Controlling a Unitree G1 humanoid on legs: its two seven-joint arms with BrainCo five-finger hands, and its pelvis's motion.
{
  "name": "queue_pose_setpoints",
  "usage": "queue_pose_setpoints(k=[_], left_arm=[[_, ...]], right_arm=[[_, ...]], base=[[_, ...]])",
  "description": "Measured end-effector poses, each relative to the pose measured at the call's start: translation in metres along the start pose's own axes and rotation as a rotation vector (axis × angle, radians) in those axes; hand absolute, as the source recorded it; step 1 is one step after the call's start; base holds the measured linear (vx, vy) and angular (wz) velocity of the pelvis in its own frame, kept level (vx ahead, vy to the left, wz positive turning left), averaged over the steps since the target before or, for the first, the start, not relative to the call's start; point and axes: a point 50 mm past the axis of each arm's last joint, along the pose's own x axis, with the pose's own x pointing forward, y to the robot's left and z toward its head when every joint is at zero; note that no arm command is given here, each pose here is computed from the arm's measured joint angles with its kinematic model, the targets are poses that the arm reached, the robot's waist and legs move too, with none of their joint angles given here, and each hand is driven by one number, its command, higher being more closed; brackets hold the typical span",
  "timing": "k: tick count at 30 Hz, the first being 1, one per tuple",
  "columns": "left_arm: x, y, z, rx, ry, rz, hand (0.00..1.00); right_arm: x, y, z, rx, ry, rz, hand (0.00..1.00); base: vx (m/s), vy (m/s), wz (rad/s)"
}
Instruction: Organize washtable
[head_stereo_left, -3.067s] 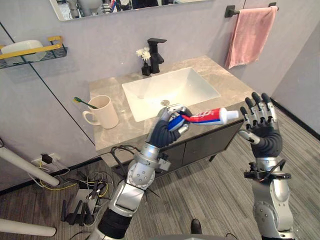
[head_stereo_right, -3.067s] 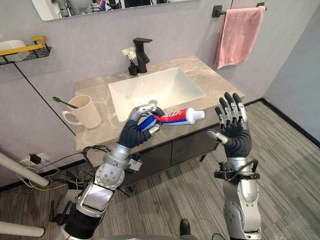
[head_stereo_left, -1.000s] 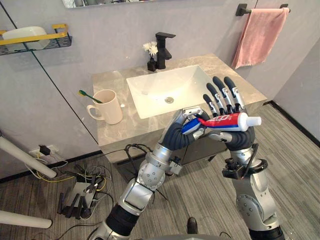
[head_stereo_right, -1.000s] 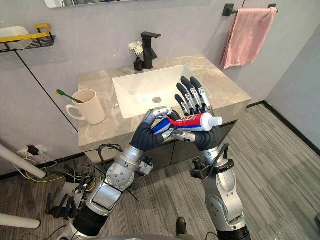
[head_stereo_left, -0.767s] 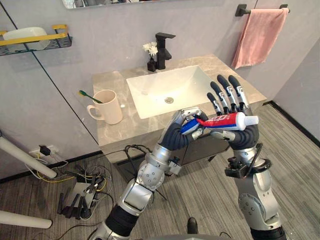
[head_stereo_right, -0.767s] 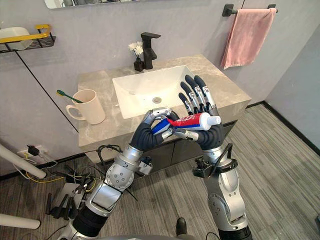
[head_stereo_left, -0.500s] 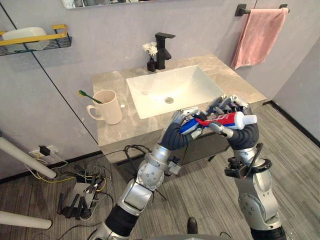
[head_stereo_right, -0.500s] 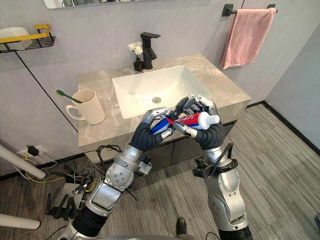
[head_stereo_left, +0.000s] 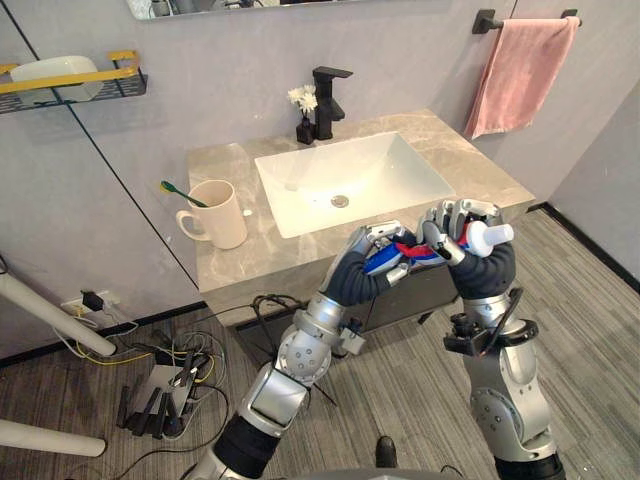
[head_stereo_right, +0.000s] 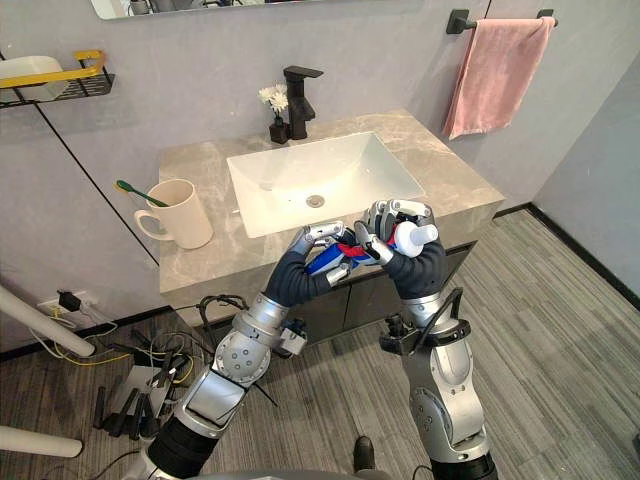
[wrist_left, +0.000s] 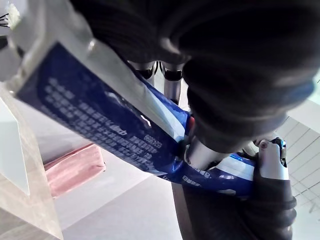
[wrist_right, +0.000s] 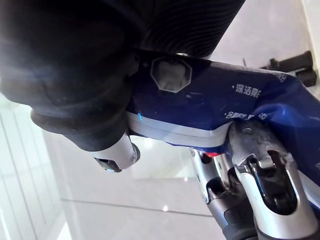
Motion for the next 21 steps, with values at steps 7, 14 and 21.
queue_pose_setpoints(k=[7, 14, 21], left_arm=[[-0.001, 0.022, -0.008, 0.042, 0.039, 0.113, 0.0], [-0.008, 0.042, -0.014, 0.078, 0.077, 0.196, 0.0], [-0.027, 0.072, -0.011, 0.165, 0.105, 0.343, 0.0]], right_arm=[[-0.004, -0.036, 0.019, -0.186, -0.062, -0.194, 1.0], [-0.01, -0.058, 0.034, -0.298, -0.109, -0.304, 1.0], [-0.01, -0.07, 0.043, -0.351, -0.14, -0.357, 1.0]], base=[[0.0, 0.0, 0.0], [0.0, 0.0, 0.0], [-0.01, -0.006, 0.02]])
